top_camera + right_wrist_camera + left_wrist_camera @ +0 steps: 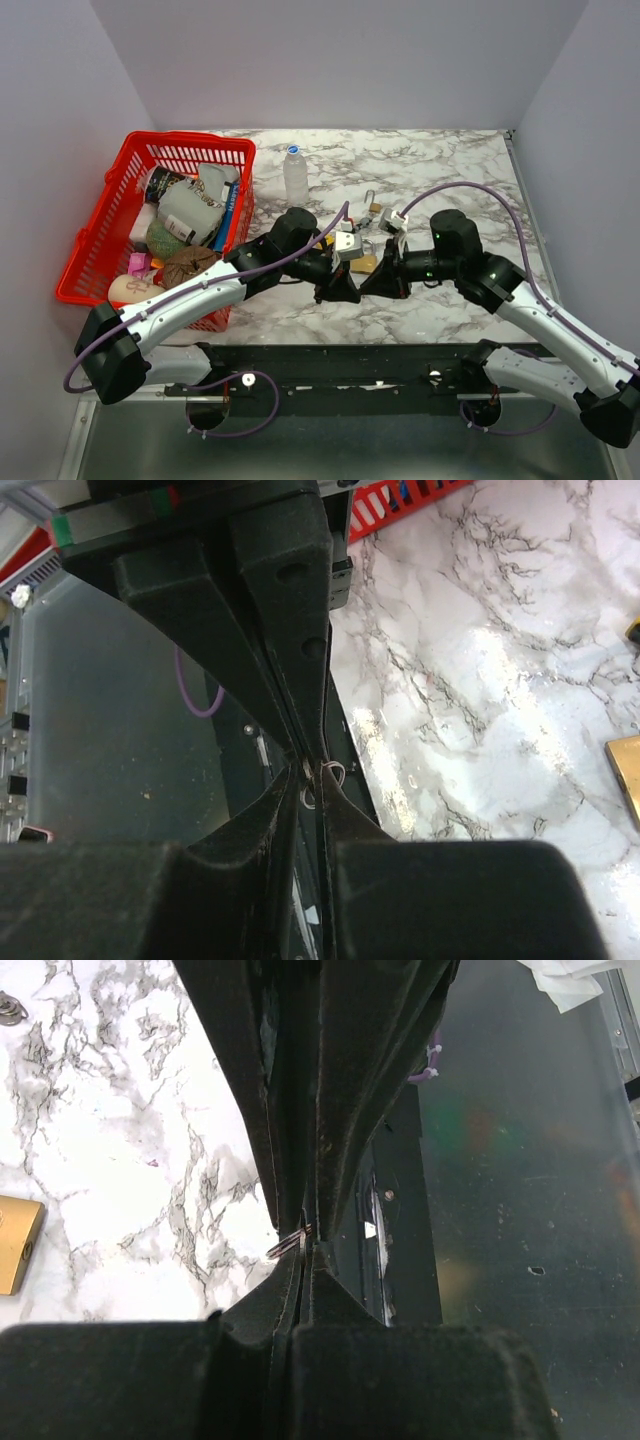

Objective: Unlock with the key

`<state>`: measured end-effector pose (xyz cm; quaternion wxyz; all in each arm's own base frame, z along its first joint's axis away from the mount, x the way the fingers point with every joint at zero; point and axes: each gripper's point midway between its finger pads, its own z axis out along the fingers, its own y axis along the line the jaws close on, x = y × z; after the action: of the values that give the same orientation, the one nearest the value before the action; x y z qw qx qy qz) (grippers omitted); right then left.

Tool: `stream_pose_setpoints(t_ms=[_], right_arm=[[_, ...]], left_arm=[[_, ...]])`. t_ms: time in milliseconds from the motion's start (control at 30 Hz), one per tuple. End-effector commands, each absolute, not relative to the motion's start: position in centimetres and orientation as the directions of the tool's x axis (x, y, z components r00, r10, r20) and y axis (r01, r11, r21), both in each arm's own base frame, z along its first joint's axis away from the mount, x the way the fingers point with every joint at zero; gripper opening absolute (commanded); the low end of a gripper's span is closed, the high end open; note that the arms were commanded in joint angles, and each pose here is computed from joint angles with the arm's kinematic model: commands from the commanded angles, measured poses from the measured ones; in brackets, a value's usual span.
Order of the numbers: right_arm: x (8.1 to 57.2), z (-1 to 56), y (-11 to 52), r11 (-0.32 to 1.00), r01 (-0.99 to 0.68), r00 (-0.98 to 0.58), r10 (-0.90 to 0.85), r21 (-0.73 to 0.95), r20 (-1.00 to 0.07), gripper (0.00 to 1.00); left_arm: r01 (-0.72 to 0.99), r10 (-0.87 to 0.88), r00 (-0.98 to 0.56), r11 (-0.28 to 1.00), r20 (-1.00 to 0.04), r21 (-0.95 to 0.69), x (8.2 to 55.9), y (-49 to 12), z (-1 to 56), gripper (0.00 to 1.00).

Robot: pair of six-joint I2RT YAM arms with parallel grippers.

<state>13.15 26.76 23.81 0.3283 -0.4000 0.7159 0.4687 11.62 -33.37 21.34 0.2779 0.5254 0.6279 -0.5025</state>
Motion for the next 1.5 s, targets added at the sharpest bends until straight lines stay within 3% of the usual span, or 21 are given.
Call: stream_pose_setpoints(t_ms=[0,167,333,367,400,500,600,700,933,1100,1233,1467], right_arm=[[12.4,23.2,27.1,0.203,-0.883,-0.468,-0.297,0.424,-0.832,0.15],[12.5,23.3,27.3,0.196,-0.888,-0.459,-0.294,0.417,-0.838,0.01],[12.7,23.9,27.1,0.209,-0.897,-0.435,-0.263,0.390,-0.861,0.01],[13.3,23.7,26.9,0.241,-0.896,-0.429,-0.256,0.373,-0.866,0.01],[13.6,23.6,26.7,0.258,-0.899,-0.415,-0.253,0.353,-0.874,0.01],[15.5,23.7,25.7,0.371,-0.887,-0.372,-0.222,0.275,-0.901,0.01],[17.2,24.2,24.4,0.479,-0.852,-0.336,-0.192,0.211,-0.922,0.01],[18.1,25.4,23.5,0.532,-0.833,-0.275,-0.160,0.152,-0.948,0.01],[21.4,26.7,22.3,0.640,-0.769,-0.117,-0.138,0.002,-0.983,0.01],[22.2,29.5,23.1,0.629,-0.775,0.003,-0.097,-0.064,-0.995,0.01],[22.2,30.7,23.9,0.604,-0.791,0.060,-0.080,-0.096,-0.995,0.01],[21.8,30.6,25.3,0.542,-0.833,0.081,-0.085,-0.114,-0.993,0.01]], left_arm=[[0.951,0.349,-0.257,-0.072,-0.901,-0.299,12.2,-33.8,22.8,0.00],[0.951,0.343,-0.279,-0.033,-0.897,-0.309,12.7,-33.9,22.8,0.00],[0.954,0.305,-0.300,0.074,-0.904,-0.292,14.8,-33.7,23.2,0.01],[0.952,0.298,-0.307,0.097,-0.904,-0.291,15.3,-33.6,23.2,0.08],[0.945,0.281,-0.323,0.140,-0.904,-0.294,16.4,-33.3,23.4,0.29],[0.926,0.234,-0.370,0.173,-0.899,-0.336,17.7,-33.0,24.5,0.66],[0.915,0.173,-0.391,0.177,-0.904,-0.362,18.5,-32.7,26.3,0.75],[0.912,0.120,-0.391,0.182,-0.913,-0.367,18.9,-32.7,28.3,0.77],[0.621,-0.116,-0.654,0.481,-0.747,-0.619,23.6,-31.2,31.6,0.73],[0.388,-0.204,-0.836,0.438,-0.510,-0.811,23.6,-31.9,29.5,0.76],[0.218,-0.221,-0.915,0.431,-0.337,-0.876,23.4,-32.5,26.9,0.79],[0.062,-0.266,-0.948,0.377,-0.172,-0.924,23.3,-33.3,26.1,0.79]])
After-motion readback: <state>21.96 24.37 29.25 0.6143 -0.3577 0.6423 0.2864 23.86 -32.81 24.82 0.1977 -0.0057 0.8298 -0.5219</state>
